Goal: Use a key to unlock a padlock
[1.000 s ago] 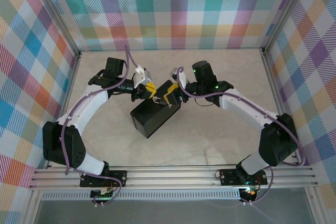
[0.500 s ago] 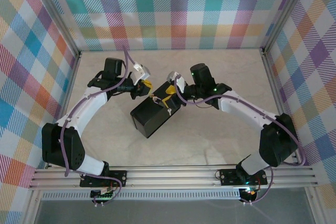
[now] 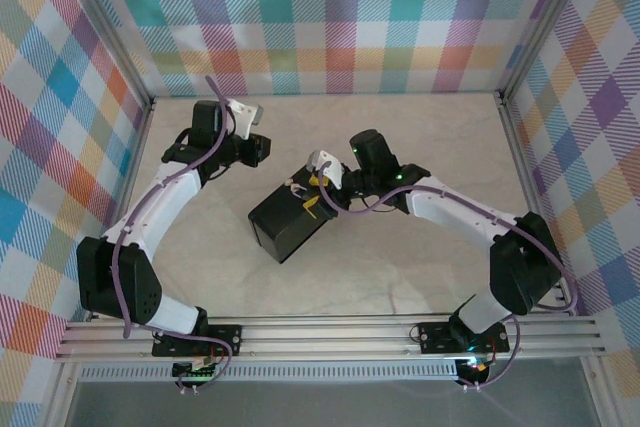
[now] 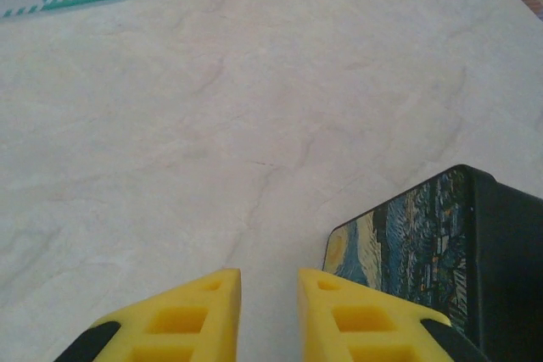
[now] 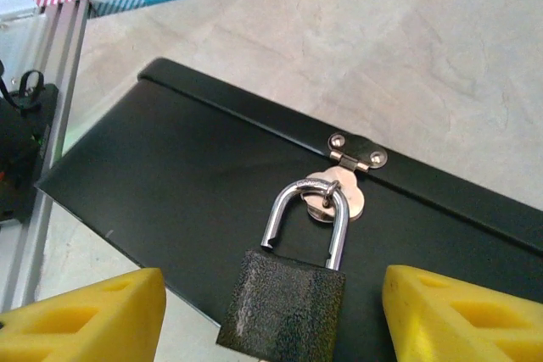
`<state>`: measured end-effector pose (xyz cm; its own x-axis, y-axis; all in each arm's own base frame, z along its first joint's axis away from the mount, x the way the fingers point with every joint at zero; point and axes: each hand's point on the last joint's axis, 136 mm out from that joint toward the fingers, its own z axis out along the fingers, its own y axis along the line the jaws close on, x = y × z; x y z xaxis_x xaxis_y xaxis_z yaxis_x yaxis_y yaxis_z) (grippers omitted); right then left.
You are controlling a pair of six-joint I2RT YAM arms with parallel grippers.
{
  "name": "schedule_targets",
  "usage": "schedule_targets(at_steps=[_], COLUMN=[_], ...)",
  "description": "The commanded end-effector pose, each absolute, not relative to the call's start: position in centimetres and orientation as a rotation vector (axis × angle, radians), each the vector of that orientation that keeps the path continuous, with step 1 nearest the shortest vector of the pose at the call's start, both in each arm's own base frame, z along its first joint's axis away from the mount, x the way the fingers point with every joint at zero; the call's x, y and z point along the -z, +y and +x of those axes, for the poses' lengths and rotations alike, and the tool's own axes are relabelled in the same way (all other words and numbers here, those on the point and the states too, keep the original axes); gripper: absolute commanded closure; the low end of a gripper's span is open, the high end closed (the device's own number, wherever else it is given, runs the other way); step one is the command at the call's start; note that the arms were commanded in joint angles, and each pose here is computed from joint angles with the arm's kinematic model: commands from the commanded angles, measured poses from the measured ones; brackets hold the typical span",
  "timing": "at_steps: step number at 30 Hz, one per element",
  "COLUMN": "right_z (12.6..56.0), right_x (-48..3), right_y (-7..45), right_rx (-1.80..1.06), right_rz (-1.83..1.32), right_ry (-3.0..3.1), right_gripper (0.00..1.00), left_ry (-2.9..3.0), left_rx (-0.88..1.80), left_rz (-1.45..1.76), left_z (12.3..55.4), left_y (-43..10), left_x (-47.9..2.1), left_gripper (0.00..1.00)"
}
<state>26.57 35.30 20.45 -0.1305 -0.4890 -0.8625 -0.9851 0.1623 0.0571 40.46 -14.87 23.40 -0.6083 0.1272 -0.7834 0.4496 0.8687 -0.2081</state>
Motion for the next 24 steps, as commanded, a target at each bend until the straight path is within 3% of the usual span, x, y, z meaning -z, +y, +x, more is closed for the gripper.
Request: schedule_targets(at_steps=[1,15,24], right_z=[26.8,28.7,29.6], right_x=[-20.7,-20.0,-21.7], right_y=[35.9,36.4,36.7], right_rx=[-0.846,-0.854,-1.022], right_rz=[-1.455,-1.347,-1.191], right_ry=[1.683,1.847,1.928], right_gripper=[0.32,0.56,0.61], left_ry=[2.213,2.274,2.346], left_rx=[0.488,0.367,0.438], left_rz=[0.282,0.183,0.286], left_z=[39.4,37.1,34.3], left_y=[-13.4,-11.8,-14.2], left_x=[-24.4,-23.1,-21.6], left_gripper=[0.77,0.79,0.8])
